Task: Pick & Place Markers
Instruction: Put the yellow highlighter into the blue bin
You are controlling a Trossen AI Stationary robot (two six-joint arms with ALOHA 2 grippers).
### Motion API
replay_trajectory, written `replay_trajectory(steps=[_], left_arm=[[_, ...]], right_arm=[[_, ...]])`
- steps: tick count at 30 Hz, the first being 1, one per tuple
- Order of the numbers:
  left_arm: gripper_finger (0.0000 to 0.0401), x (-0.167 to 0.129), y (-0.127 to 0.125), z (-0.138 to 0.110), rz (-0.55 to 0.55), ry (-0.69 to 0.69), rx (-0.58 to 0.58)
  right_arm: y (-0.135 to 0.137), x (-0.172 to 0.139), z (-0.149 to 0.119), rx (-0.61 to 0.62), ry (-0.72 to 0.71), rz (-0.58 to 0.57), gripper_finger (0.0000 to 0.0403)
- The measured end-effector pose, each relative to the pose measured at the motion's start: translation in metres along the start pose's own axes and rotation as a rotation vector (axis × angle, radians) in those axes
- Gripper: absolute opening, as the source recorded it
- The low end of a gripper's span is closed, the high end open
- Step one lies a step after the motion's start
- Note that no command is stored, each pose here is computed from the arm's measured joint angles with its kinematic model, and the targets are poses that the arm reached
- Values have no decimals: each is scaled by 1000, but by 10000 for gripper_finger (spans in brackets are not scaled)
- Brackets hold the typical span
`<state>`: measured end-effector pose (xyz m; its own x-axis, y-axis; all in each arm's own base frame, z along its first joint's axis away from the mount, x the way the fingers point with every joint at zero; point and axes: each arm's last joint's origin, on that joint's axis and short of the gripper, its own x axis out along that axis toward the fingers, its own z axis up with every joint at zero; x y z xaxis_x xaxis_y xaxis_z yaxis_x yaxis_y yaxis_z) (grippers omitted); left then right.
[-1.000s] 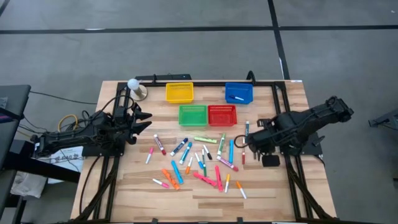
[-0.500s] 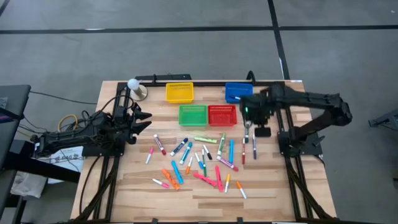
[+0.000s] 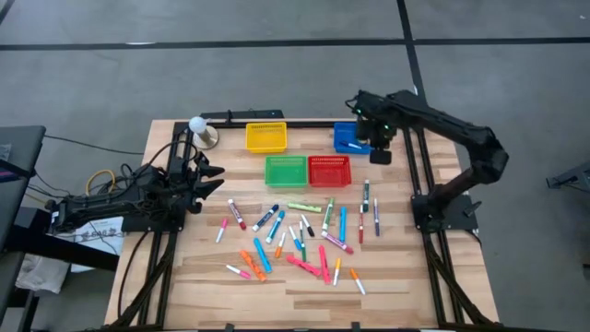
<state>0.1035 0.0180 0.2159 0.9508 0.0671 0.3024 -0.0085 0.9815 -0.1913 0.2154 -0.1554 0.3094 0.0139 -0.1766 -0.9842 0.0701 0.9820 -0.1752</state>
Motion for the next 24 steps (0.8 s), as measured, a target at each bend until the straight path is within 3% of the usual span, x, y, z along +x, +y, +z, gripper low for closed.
replay_trajectory(steps=[13, 24], left_arm=[[176, 0, 0, 2, -5, -21, 3], [176, 0, -1, 3, -8, -32, 4]], right_arm=[[-60, 64, 29, 41, 7, -10, 45], [-97, 85, 54, 32, 9, -7, 45]])
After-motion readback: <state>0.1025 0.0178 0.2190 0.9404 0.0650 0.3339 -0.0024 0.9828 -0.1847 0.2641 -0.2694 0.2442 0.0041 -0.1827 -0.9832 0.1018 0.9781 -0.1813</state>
